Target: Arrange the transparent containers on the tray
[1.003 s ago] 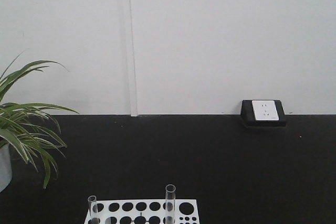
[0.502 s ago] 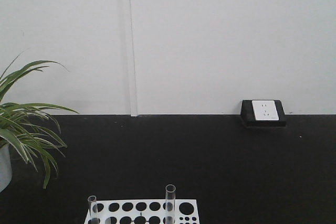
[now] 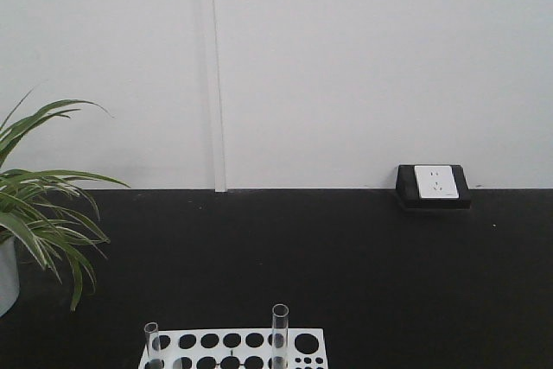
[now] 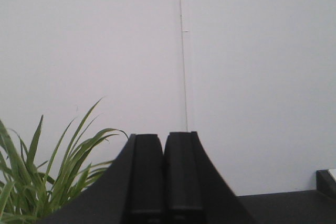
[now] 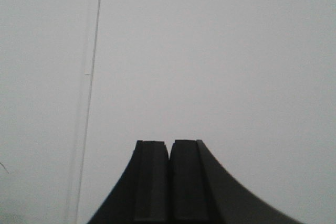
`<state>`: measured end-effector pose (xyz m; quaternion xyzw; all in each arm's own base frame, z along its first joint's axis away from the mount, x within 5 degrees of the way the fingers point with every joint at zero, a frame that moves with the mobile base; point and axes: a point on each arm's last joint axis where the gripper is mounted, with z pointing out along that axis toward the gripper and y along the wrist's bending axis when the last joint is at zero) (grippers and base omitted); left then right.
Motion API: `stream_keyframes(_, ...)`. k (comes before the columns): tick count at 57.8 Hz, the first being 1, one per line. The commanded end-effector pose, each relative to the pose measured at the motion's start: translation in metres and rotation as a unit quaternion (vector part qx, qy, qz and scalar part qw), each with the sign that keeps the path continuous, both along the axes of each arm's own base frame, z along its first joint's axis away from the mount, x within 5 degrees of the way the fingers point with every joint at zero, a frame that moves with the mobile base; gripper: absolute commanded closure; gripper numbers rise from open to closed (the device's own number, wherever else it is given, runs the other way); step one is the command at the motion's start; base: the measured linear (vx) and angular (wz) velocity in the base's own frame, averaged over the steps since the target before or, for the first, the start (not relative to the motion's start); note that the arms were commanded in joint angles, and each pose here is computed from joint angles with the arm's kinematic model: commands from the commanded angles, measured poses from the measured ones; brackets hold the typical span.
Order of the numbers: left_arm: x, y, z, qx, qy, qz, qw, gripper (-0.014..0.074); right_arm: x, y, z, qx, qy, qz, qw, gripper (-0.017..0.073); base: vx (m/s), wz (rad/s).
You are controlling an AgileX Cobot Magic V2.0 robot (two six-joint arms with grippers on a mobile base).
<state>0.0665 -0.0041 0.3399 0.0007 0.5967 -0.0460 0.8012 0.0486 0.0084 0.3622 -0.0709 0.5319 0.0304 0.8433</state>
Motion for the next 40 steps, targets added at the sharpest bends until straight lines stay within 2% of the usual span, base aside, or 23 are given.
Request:
stream_keyframes(1, 0.022, -0.002, 0.038, 0.002, -0.019, -0.002, 1.000, 0.0600, 0.028, 0.004, 0.035, -0.016, 0.000, -0.008, 1.000, 0.0571, 0.00, 0.00)
stream_keyframes(9, 0.066, -0.004, 0.051, 0.003, 0.024, -0.003, 1.000, 0.0600, 0.073, 0.012, 0.047, -0.021, 0.034, -0.007, 0.999, 0.0571, 0.00, 0.00)
stream_keyframes(17, 0.096, -0.005, 0.045, 0.003, 0.062, -0.004, 0.998, 0.0600, 0.110, 0.018, 0.038, -0.021, 0.068, -0.003, 0.997, 0.0571, 0.00, 0.00)
stream_keyframes(31, 0.112, -0.007, 0.037, 0.005, 0.079, -0.005, 0.997, 0.0581, 0.133, 0.022, 0.022, -0.025, 0.111, -0.001, 0.993, 0.0554, 0.00, 0.00)
stream_keyframes(40, 0.112, -0.007, 0.037, 0.006, 0.079, -0.005, 0.997, 0.0503, 0.133, 0.022, 0.023, -0.025, 0.110, -0.001, 0.994, 0.0484, 0.00, 0.00)
